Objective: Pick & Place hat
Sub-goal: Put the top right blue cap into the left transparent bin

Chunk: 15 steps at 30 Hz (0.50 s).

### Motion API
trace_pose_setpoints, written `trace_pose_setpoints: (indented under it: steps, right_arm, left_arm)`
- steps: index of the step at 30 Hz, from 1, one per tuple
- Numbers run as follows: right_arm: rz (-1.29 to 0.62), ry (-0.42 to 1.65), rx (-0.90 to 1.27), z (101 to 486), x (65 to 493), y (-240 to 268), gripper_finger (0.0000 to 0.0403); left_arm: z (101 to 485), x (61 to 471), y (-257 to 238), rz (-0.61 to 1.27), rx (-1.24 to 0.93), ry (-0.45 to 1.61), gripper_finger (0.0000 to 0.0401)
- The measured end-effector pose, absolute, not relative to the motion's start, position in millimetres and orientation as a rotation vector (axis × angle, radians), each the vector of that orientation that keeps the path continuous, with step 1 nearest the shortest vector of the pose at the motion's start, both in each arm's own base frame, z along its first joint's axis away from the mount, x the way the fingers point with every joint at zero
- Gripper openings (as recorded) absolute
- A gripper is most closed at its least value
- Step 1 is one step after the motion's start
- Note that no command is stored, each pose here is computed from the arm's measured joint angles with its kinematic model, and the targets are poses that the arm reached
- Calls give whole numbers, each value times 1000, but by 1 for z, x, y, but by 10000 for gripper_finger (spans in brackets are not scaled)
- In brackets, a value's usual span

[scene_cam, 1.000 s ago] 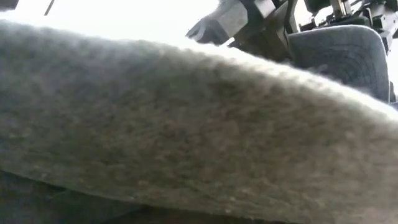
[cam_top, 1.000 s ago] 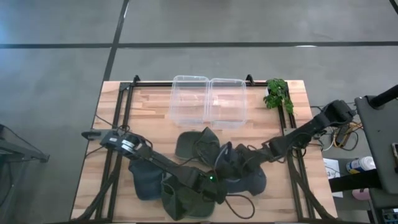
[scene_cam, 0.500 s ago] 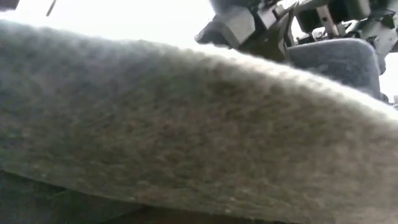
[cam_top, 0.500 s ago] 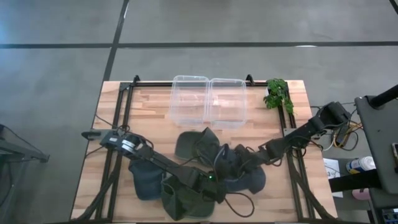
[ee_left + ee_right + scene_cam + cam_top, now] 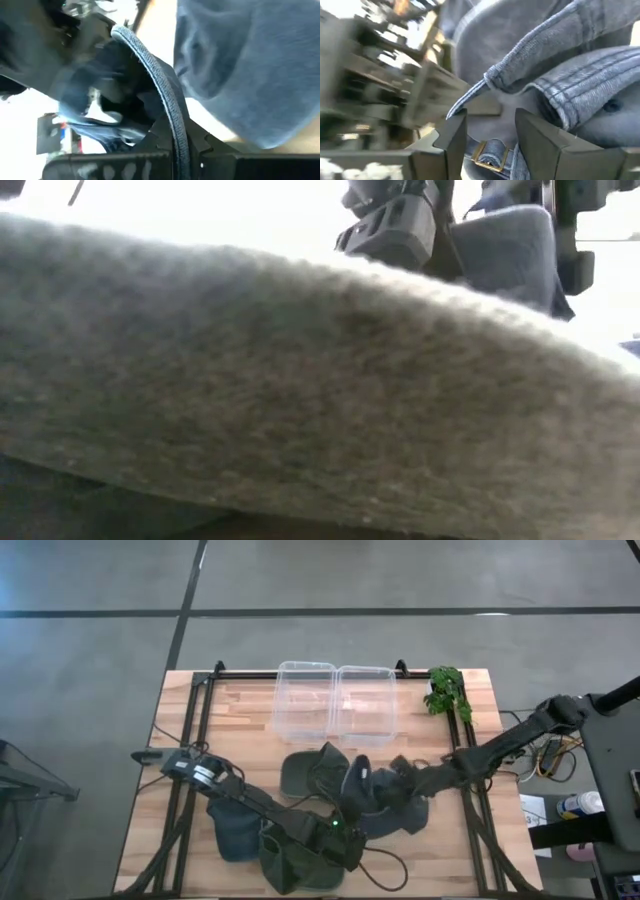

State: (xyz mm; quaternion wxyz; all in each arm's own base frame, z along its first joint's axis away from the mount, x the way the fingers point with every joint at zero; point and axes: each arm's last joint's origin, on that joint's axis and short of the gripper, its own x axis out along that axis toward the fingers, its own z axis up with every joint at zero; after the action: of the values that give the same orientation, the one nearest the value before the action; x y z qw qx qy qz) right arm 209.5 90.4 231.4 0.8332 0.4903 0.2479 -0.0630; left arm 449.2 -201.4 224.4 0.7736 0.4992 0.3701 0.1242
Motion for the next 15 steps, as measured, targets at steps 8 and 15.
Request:
trace_pose_setpoints:
  steps: [8,15]
  right_arm:
    - [-141,411,1040,261,180,73,155]
    - [-203,518,1052,254,171,70,154]
  left_arm:
    - [250,459,-201,442,1068,693,10]
    - [267,467,-198,391,1067,647,10]
